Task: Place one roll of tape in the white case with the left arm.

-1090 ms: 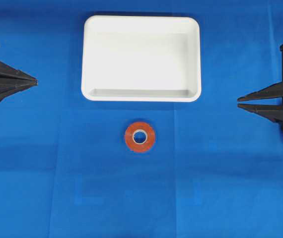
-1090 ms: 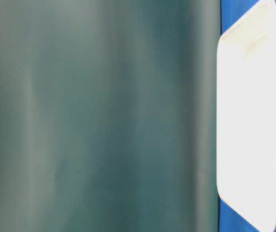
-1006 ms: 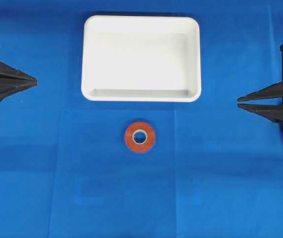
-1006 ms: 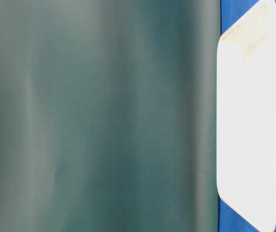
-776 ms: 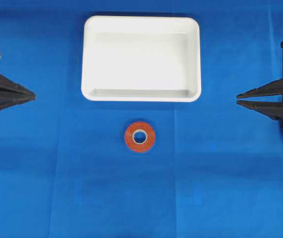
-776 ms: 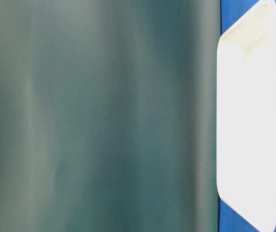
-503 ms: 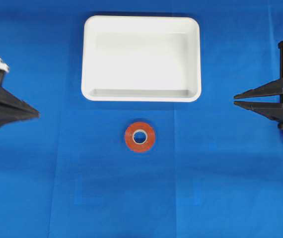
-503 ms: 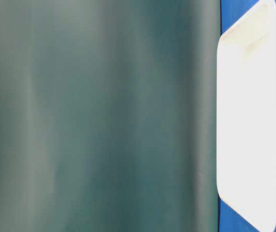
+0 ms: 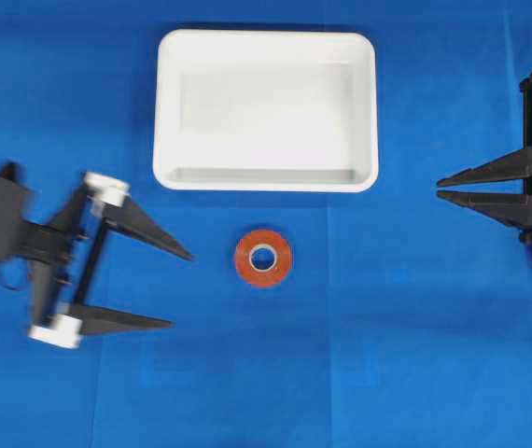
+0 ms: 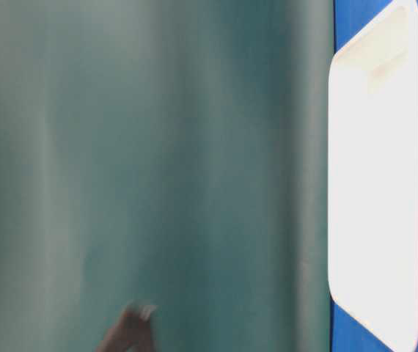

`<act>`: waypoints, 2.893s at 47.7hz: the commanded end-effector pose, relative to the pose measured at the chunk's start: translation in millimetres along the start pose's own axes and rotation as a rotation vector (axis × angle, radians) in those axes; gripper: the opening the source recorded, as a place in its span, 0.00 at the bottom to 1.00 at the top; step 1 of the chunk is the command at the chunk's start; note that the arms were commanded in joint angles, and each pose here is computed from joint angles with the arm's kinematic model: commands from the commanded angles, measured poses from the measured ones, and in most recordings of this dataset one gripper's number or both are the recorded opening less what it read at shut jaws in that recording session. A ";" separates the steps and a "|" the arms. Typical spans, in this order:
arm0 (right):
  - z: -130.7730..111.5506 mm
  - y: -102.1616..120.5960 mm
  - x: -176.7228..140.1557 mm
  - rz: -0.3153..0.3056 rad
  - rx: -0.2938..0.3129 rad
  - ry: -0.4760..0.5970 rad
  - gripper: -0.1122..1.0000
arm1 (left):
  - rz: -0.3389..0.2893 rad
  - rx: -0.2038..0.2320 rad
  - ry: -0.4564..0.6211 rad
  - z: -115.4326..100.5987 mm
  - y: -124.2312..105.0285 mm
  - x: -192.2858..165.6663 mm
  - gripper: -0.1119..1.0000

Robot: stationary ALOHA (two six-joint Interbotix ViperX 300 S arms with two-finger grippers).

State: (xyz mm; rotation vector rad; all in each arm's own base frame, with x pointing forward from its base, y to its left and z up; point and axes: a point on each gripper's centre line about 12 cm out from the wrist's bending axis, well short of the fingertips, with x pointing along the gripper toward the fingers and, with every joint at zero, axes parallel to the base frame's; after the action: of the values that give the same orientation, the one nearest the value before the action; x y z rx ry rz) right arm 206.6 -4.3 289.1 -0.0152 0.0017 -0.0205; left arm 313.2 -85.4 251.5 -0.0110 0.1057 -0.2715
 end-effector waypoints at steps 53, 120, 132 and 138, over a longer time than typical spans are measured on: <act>-9.6 0.1 7.0 0.001 0.006 0.072 0.00 | 0.148 -0.103 0.774 -128.7 52.1 126.4 0.91; -13.7 0.2 9.2 0.001 0.011 0.091 0.00 | 0.348 -0.056 0.811 -45.3 163.2 82.2 0.33; -14.9 0.2 9.0 0.001 0.011 0.097 0.00 | 0.394 -0.055 0.813 -85.0 201.8 81.2 0.33; -15.4 0.2 9.0 0.001 0.011 0.101 0.00 | 0.410 -0.066 0.842 -103.2 215.4 79.1 0.33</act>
State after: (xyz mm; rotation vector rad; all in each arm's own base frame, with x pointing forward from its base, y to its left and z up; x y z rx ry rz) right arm 214.2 -4.2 270.2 -0.0064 0.1121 -0.0187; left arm 432.7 92.3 130.4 0.0618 0.9696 0.1374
